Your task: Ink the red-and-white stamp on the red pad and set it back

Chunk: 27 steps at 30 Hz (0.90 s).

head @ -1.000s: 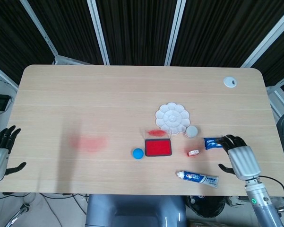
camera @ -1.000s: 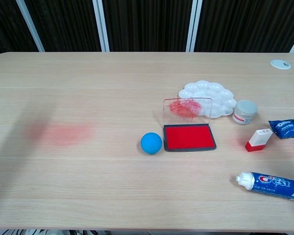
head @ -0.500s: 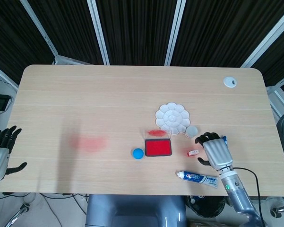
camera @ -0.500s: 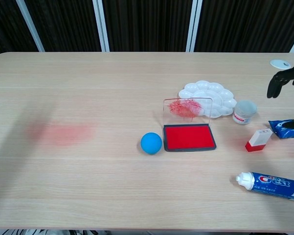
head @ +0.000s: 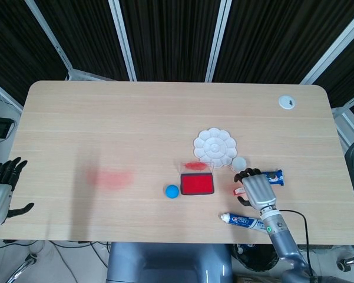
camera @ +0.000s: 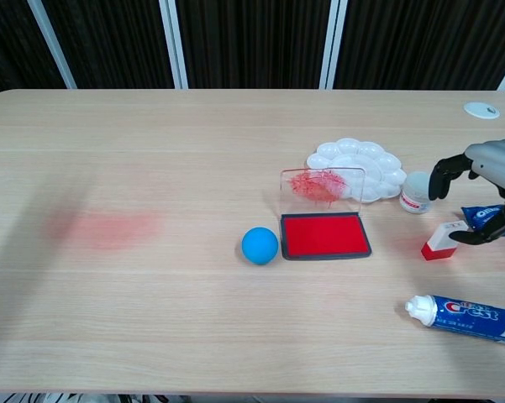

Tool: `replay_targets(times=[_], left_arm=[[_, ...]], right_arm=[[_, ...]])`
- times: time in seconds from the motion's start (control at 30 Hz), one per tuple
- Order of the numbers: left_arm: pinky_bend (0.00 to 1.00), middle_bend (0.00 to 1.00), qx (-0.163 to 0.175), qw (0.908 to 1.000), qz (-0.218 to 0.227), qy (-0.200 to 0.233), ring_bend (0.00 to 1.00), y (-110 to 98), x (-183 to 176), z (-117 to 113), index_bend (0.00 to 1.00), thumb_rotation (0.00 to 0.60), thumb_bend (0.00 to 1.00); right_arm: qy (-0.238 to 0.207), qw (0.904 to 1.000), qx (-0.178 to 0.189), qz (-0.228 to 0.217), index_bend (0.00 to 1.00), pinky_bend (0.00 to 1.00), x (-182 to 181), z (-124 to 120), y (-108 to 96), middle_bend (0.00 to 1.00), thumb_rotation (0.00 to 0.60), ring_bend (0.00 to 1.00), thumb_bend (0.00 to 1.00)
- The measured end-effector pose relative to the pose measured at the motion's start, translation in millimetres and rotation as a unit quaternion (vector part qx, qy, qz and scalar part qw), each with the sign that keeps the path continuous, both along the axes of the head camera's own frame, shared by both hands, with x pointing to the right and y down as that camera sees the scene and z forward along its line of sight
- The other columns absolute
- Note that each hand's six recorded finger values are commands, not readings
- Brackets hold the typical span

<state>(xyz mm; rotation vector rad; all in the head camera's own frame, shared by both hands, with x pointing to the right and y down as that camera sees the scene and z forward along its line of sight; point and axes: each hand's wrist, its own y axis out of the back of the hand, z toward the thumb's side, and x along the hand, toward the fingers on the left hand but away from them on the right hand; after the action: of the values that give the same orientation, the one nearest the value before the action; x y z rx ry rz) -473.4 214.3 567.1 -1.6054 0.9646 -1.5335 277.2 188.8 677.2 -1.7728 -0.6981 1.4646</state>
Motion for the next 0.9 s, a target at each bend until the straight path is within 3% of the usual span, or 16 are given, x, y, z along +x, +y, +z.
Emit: replay_targets(times=[0.23,0.9], left_arm=[[0.0,0.0,-0.004,1.0,-0.002,-0.001,0.0,0.4,-0.2,0.9,0.0,0.6,0.03],[0.0,0.0,-0.007,1.0,-0.004,-0.002,0.0,0.8,0.6,1.1,0.0,0.6,0.03]], right_arm=[[0.008,0.9999,-0.011,0.007,0.46,0.28,2.1,12.6,0.3,0.39,0.6,0.27,0.35],[0.021,0.9988,-0.04,0.02,0.49,0.28,8.6,37.7,5.9,0.4,0.6,0.27,0.37]])
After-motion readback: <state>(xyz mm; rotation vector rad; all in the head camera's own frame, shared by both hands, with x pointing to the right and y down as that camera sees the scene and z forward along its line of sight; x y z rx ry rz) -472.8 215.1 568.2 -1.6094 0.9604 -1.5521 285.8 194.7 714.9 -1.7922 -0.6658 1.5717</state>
